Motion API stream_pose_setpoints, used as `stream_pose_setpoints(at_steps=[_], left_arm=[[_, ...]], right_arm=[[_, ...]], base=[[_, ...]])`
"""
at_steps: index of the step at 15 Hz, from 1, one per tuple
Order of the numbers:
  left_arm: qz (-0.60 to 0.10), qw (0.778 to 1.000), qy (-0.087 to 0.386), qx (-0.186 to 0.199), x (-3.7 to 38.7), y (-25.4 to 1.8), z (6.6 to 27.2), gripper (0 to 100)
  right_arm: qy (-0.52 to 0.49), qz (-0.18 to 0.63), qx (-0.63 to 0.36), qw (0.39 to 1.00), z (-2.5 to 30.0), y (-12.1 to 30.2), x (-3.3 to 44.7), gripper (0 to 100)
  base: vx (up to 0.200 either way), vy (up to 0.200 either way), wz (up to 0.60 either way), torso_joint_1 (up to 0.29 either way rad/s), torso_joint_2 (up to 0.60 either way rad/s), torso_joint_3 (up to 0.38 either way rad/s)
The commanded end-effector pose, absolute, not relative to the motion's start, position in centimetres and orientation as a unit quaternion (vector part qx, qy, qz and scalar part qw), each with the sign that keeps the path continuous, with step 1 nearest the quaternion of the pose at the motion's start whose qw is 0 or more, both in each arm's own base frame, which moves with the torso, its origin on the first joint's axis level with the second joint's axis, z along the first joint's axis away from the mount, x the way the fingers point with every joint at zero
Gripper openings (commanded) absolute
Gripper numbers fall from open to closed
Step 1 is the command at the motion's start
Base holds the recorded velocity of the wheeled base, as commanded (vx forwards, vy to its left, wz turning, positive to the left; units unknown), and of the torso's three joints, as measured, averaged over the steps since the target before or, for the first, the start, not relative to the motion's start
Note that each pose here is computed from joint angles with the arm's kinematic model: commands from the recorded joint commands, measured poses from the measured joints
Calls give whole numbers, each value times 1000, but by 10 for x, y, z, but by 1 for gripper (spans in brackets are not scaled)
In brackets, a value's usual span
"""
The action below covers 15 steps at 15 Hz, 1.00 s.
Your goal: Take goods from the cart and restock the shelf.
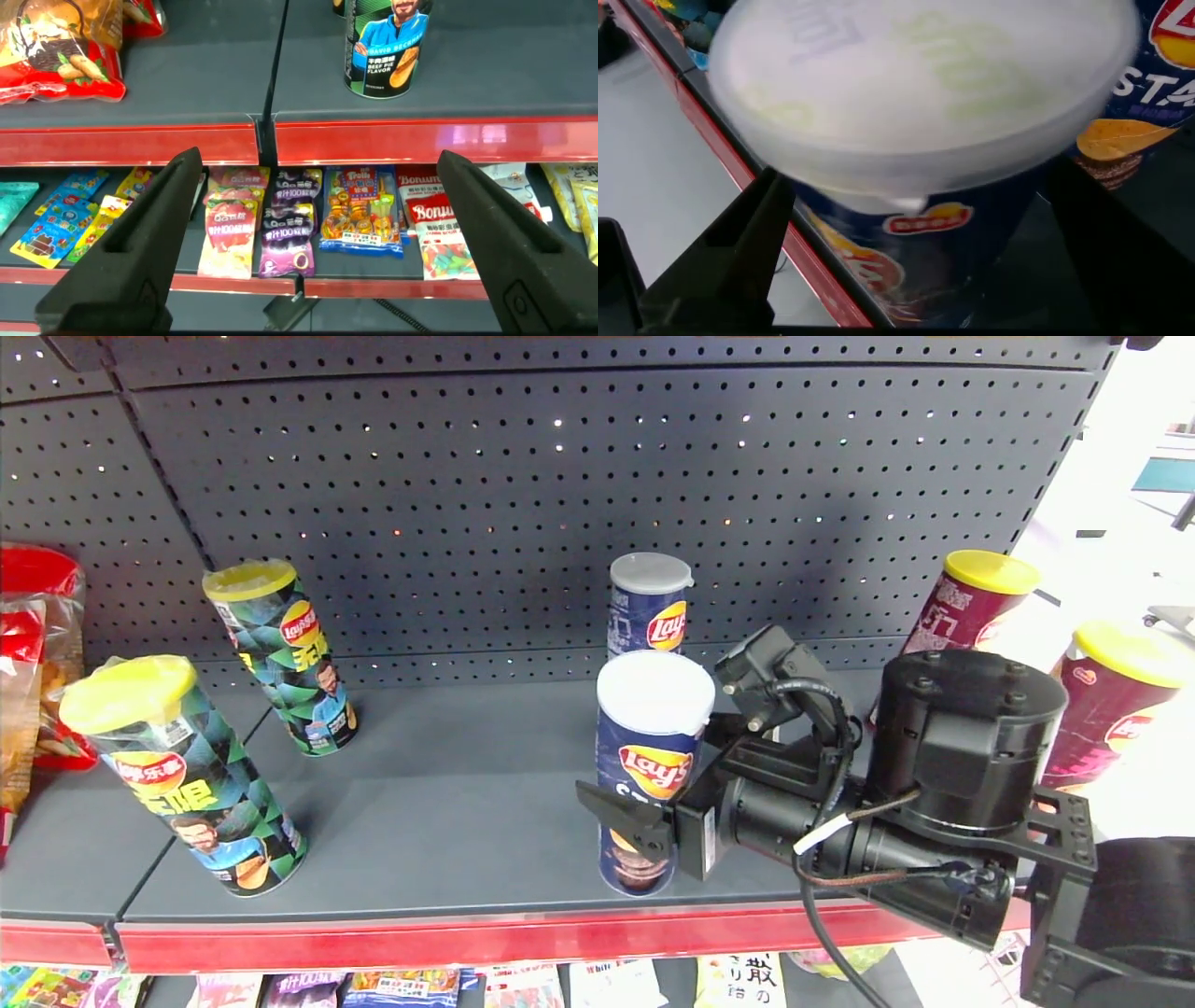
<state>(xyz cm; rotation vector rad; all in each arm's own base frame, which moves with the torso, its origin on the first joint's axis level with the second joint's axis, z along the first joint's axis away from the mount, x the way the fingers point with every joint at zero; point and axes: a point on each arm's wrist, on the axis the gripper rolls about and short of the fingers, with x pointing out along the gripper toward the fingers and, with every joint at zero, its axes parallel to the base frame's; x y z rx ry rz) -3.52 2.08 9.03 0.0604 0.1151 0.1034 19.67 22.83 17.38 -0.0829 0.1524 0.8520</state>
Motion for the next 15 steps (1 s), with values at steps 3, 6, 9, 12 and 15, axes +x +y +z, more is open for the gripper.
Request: stream_pose_setpoints(at_steps=[3,6,9,12,15], left_arm=[[52,997,58,30,-35,21,90,100],[52,997,58,30,-35,21,90,100],[52,997,58,30,-35,21,90,100],[49,997,58,30,-35,21,90,100],[46,997,59,30,-35,21,90,100]], right_arm=[[84,407,-44,909,168,224,194,100],[89,403,-46,910,165,221,192,100],[112,384,-55,915,153,211,194,100],[116,383,-58,915,152,200,184,100],[112,383,-56,915,155,188,174,100]], base=[[0,0,0,0,0,0],[0,0,0,0,0,0],[0,0,0,0,0,0],[0,0,0,0,0,0],[0,0,0,0,0,0]])
